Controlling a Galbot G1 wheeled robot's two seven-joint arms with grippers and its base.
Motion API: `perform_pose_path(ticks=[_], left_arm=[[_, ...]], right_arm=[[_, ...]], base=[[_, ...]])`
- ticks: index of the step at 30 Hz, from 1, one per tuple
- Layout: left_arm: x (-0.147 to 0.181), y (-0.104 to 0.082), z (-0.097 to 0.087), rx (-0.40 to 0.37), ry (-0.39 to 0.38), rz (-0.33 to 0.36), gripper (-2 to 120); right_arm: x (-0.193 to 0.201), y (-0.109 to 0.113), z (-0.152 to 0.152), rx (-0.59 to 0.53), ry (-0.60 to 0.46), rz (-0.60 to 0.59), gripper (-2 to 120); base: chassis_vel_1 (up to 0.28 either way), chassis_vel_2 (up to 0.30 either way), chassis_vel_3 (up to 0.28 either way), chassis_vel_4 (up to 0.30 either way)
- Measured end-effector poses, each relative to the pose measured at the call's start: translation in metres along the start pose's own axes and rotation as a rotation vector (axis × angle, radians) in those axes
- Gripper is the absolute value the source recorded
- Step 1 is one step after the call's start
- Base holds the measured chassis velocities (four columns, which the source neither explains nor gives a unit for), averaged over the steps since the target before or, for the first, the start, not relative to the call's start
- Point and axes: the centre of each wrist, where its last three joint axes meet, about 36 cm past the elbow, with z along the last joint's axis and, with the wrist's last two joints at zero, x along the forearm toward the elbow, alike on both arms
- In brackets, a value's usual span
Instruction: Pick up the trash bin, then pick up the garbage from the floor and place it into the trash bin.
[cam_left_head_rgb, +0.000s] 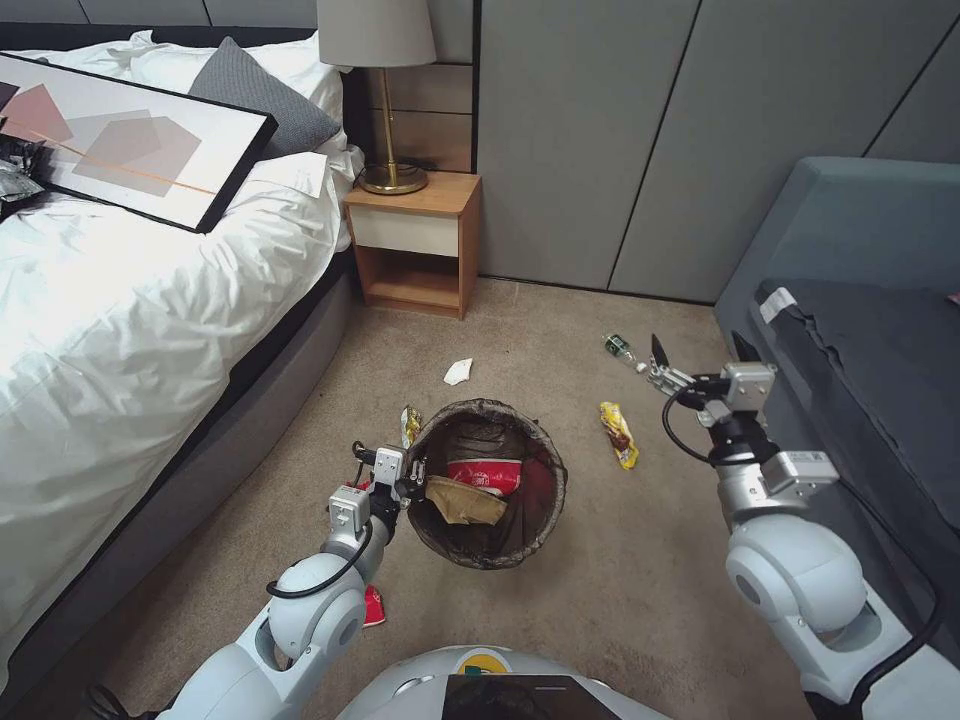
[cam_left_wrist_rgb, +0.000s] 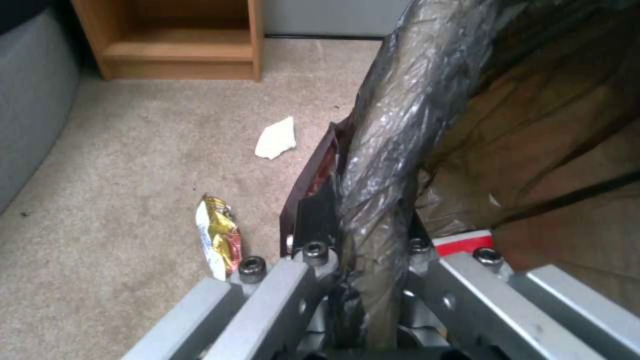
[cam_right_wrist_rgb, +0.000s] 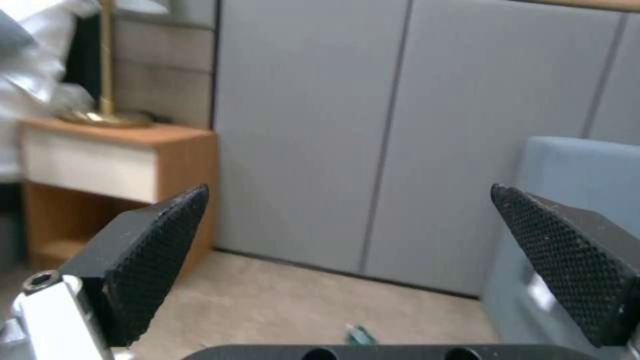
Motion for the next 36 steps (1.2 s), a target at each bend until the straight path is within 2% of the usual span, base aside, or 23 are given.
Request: perform_pose_path(ticks=[4, 13, 21, 36], left_arm=[[-0.001, 0.002, 0.0, 0.0, -0.002, -0.007, 3], [-0.002, 0.008, 0.001, 0.001, -0.007, -0.029, 3], [0.0, 0.01, 0.002, 0.004, -0.004, -0.034, 3], [0.0, 0.01, 0.002, 0.003, -0.005, -0.033, 3]], right_arm=[[0.014, -0.002, 0.02, 0.055, 0.008, 0.04, 100], [0.044, 0.006, 0.056, 0.071, 0.038, 0.083, 100], [0.061, 0.017, 0.067, 0.047, 0.066, 0.066, 100], [0.06, 0.02, 0.069, 0.037, 0.064, 0.056, 100]], base=[[0.0, 0.0, 0.0, 0.0], [0.0, 0.0, 0.0, 0.0], [0.0, 0.0, 0.0, 0.0], [0.0, 0.0, 0.0, 0.0]])
